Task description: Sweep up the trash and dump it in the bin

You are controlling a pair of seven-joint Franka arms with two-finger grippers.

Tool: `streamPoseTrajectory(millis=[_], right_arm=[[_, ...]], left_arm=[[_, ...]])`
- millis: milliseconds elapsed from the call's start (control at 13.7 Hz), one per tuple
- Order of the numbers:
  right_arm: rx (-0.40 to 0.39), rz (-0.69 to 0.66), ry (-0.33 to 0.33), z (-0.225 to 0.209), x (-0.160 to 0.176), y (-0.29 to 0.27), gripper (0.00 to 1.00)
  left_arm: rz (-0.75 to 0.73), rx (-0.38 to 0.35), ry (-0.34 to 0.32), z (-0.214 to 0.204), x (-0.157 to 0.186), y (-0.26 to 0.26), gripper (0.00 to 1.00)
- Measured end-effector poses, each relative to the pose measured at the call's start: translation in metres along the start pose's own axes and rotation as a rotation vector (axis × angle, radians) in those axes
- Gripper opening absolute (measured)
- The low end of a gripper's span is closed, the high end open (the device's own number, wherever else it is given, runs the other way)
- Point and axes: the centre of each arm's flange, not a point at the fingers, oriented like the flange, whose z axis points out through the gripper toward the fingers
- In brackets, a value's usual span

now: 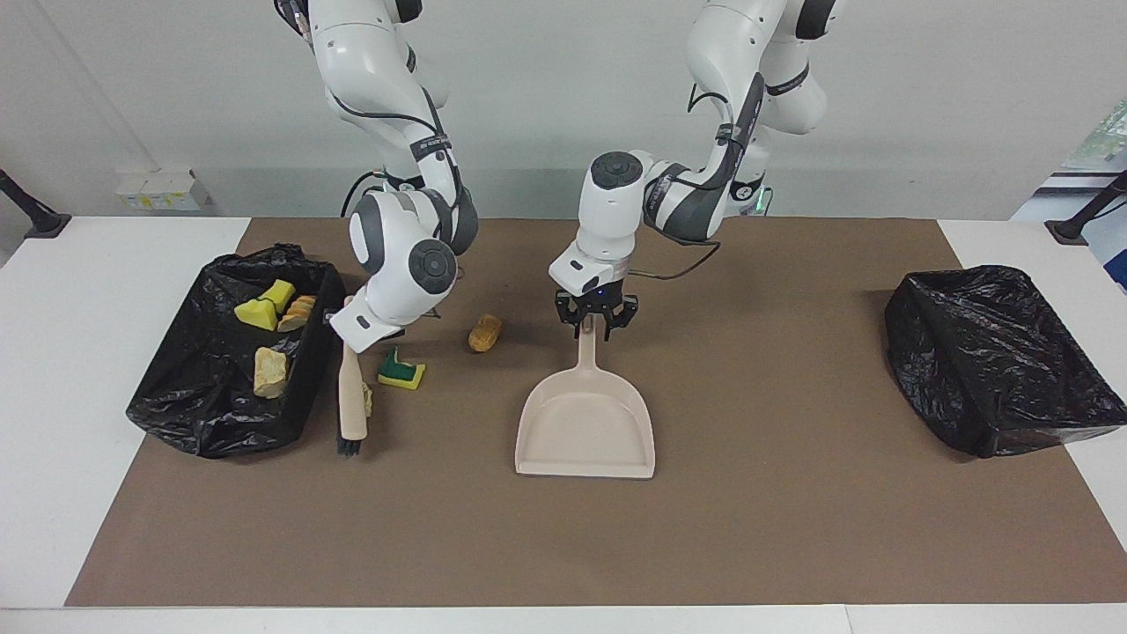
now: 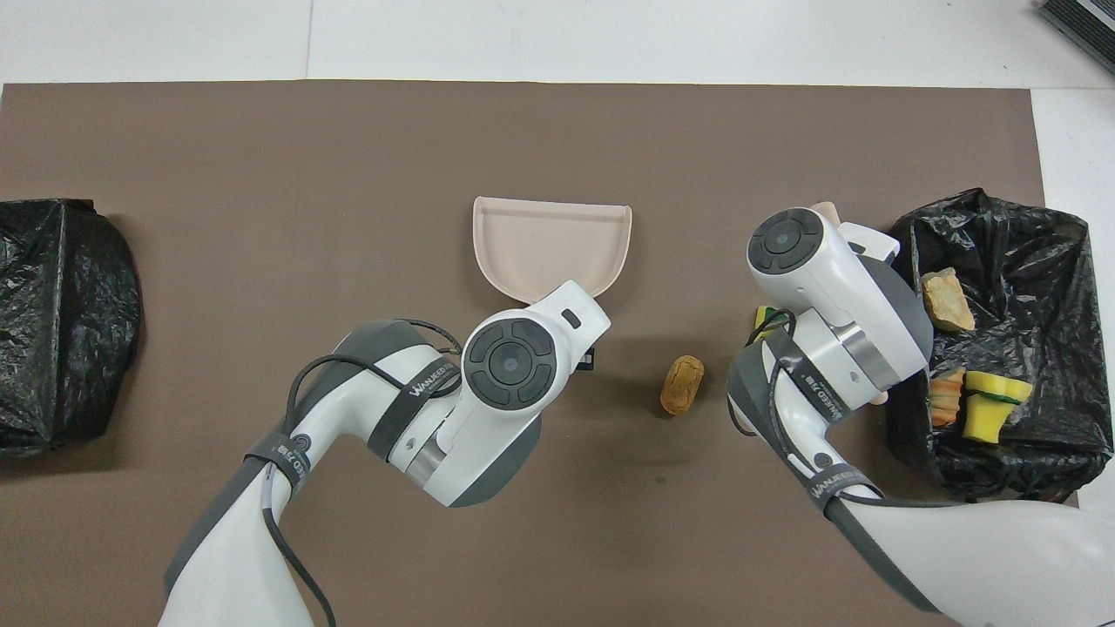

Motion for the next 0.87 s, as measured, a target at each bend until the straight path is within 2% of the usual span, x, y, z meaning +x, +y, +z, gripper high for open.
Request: streamPoseTrajectory(millis=[218, 437, 655, 873], right_arm=[[-0.004, 0.016, -0.027, 0.014, -0.001, -0.003, 0.26], [0.018, 0.002, -0.031, 0.009, -0.004, -0.016, 0.26], [0.043, -0.037, -0.038, -0.010, -0.015, -0.048, 0.26], [0.071, -0.076, -0.056, -0.043, -0.032, -0.081, 0.26]], left_arm=[[0.010, 0.005, -0.003, 0.003, -0.001, 0.001, 0.32], [0.099, 0.057, -0.005, -0.002, 0.005, -0.011, 0.32], [0.352, 0.122, -0.090, -0.032, 0.009, -0.043, 0.32], [0.585, 0.148, -0.192, -0.072, -0.009, -0.059, 0.32]])
